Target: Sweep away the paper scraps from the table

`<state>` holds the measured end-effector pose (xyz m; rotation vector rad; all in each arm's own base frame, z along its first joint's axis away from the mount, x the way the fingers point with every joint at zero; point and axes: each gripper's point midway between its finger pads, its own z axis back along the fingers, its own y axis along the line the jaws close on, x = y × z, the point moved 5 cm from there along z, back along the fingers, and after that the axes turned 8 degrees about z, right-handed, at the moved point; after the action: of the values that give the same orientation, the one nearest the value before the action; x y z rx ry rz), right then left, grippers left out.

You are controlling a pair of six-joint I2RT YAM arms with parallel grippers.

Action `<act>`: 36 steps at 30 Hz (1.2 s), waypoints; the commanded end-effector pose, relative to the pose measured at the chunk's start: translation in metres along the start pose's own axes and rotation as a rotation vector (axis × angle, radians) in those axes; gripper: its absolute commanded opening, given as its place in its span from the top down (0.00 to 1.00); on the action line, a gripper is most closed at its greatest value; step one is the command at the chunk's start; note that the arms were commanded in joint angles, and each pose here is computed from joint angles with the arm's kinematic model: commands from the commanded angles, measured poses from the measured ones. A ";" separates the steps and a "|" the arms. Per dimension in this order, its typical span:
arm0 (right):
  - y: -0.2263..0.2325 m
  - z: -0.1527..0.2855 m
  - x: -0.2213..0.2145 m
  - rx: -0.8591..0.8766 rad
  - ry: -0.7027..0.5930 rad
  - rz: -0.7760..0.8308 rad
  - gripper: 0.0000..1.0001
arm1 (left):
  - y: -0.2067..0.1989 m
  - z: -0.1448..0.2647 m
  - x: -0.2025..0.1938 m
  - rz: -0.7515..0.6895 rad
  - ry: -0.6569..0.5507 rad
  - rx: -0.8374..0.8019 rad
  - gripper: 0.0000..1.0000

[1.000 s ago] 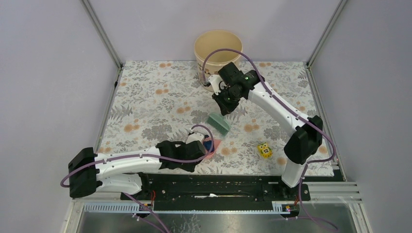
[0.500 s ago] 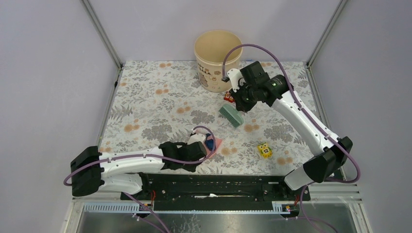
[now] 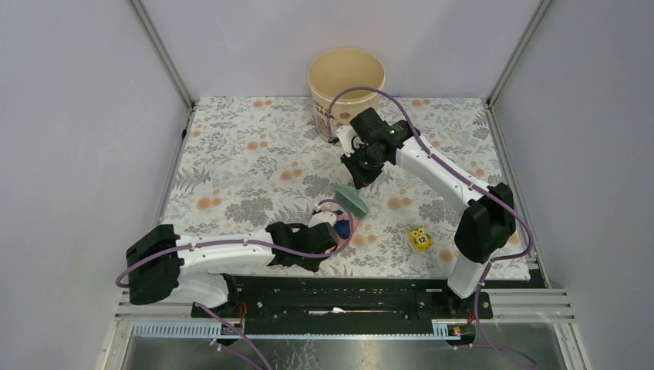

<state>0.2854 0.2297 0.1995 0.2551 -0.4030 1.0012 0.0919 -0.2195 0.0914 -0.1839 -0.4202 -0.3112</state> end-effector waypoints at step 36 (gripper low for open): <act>0.015 0.009 0.015 0.029 -0.086 0.034 1.00 | -0.019 -0.024 0.016 -0.057 -0.081 -0.036 0.78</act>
<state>0.2774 0.2479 0.2013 0.3499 -0.4150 1.0312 0.1000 -0.2320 0.0672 -0.1833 -0.4464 -0.3711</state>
